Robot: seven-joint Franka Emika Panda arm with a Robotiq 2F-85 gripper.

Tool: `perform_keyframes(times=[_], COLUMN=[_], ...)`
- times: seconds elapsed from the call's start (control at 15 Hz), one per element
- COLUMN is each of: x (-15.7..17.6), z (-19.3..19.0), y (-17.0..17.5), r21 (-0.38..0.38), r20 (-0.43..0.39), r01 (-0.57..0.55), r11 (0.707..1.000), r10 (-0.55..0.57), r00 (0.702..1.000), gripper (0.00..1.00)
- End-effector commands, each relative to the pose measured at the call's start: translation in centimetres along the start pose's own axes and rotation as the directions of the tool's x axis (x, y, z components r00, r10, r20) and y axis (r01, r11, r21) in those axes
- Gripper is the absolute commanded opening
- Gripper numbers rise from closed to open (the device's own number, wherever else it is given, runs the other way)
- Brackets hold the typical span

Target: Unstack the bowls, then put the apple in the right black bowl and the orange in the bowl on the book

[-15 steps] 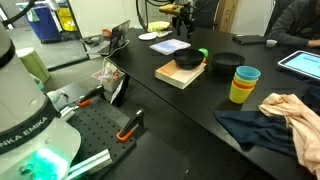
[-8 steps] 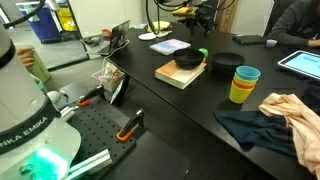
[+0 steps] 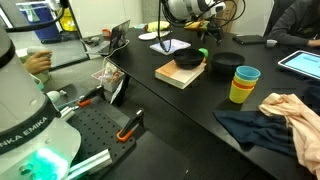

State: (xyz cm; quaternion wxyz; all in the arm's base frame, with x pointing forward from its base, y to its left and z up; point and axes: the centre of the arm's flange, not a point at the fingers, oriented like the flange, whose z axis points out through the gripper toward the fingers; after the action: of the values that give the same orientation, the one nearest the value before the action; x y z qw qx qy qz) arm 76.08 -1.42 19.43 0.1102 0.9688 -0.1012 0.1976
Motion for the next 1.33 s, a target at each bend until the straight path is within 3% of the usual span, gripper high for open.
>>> perform_keyframes(times=[0.0, 0.67, 0.73, 0.87, 1.27], x=[3.4, 4.0, 3.9, 3.8, 3.5], z=[3.1, 7.1, 7.3, 7.6, 7.9], y=[-0.5, 1.1, 1.2, 1.3, 1.3], r21=[-0.049, -0.108, -0.111, -0.112, -0.116], r20=[-0.047, -0.043, -0.042, -0.034, -0.021], r01=[-0.011, -0.031, -0.033, -0.035, -0.051], r11=[0.999, 0.994, 0.993, 0.993, 0.992], r10=[0.009, 0.026, 0.028, 0.032, 0.049], r00=[0.999, 0.999, 0.999, 0.999, 0.999], gripper=[1.0, 0.98, 0.81, 0.7, 0.22])
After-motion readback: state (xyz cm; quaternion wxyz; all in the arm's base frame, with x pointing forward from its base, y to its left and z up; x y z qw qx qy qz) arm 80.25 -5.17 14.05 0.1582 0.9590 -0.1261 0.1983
